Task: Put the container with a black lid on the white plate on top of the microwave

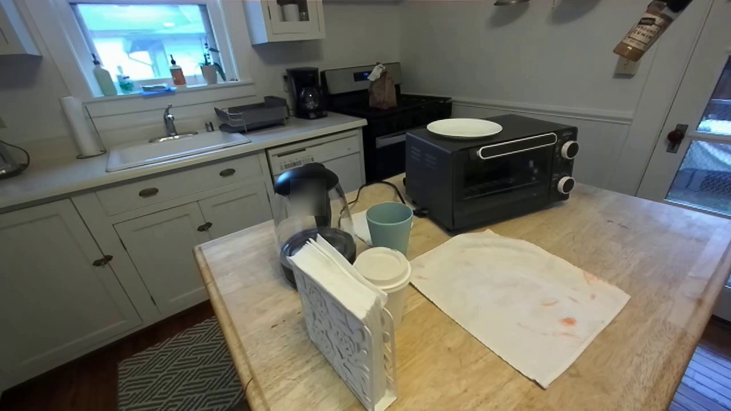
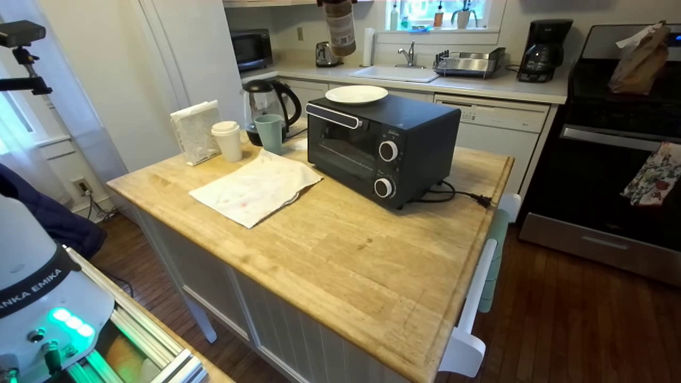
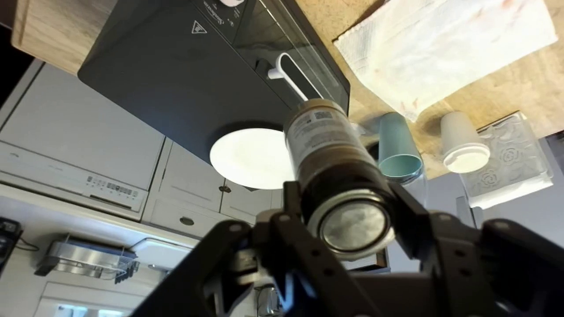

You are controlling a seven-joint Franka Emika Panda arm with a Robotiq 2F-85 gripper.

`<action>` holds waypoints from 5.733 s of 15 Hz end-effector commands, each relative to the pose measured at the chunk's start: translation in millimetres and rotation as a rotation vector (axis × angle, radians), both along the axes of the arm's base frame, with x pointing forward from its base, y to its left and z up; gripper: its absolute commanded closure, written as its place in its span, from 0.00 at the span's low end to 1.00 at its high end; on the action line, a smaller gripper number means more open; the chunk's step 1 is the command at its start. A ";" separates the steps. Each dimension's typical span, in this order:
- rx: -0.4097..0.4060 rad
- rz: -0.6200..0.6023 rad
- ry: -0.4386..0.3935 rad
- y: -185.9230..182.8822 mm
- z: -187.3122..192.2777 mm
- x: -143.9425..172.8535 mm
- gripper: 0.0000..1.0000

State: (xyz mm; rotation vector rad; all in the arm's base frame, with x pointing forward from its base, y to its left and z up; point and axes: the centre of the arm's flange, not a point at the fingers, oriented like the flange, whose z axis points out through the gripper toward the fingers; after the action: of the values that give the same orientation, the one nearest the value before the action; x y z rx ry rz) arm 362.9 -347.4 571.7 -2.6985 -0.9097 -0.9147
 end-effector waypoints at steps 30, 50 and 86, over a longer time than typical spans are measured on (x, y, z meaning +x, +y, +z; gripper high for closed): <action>-0.208 0.351 0.362 135.8 -28.8 345.9 0.74; -0.378 0.181 0.360 184.7 -67.3 372.7 0.74; -0.323 0.163 0.357 183.0 -60.6 320.6 0.00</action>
State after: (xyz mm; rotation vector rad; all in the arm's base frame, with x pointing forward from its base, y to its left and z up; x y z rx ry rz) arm 718.9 -169.6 490.3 -2.8417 -1.2314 -0.1827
